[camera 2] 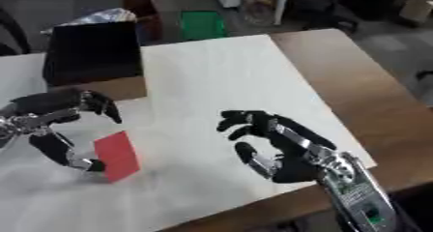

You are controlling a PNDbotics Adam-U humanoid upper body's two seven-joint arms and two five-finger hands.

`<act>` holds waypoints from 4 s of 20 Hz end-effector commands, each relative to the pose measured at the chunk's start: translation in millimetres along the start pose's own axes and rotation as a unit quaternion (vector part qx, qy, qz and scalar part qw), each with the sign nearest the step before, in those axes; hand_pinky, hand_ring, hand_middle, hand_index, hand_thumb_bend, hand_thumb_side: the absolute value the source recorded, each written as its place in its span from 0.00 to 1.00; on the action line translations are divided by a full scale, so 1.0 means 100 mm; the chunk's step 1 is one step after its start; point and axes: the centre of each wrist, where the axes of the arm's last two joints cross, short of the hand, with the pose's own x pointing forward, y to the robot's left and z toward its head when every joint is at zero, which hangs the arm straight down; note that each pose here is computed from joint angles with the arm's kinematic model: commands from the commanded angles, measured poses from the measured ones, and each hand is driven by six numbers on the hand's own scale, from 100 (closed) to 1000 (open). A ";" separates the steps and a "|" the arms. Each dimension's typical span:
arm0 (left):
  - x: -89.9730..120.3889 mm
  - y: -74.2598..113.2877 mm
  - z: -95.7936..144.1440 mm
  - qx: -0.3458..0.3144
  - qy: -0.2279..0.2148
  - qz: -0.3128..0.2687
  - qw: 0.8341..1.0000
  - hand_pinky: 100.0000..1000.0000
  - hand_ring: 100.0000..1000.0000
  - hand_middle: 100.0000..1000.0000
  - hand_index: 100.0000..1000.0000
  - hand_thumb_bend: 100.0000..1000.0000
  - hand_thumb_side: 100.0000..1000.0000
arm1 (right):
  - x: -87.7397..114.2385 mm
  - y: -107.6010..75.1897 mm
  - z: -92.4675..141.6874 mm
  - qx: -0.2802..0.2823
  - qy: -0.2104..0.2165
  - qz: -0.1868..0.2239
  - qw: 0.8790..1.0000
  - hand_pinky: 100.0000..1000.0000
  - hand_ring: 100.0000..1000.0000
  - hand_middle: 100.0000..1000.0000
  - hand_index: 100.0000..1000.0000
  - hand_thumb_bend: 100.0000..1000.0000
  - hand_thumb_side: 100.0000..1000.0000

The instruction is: Pick up objects on the table and place them in the box.

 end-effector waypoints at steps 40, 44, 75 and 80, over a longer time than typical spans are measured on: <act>-0.03 -0.07 -0.09 0.092 0.019 0.008 0.996 0.46 0.37 0.17 0.43 0.58 0.06 | -0.03 -0.03 0.03 -0.001 0.019 0.011 1.000 0.75 1.00 0.75 0.84 0.00 0.58; 0.01 0.00 -0.08 0.108 0.017 0.006 0.994 0.46 0.37 0.17 0.42 0.57 0.06 | -0.02 -0.04 0.03 0.000 0.017 0.012 1.000 0.75 1.00 0.75 0.84 0.00 0.58; -0.64 0.78 0.86 0.342 0.206 -0.024 0.917 0.44 0.36 0.15 0.41 0.58 0.00 | 0.01 -0.05 -0.02 0.016 0.003 0.015 1.000 0.75 1.00 0.75 0.84 0.00 0.57; -0.88 0.73 1.03 0.368 0.266 -0.021 0.891 0.45 0.38 0.16 0.41 0.53 0.00 | 0.04 -0.04 -0.08 0.028 -0.008 0.016 0.999 0.75 1.00 0.75 0.84 0.00 0.58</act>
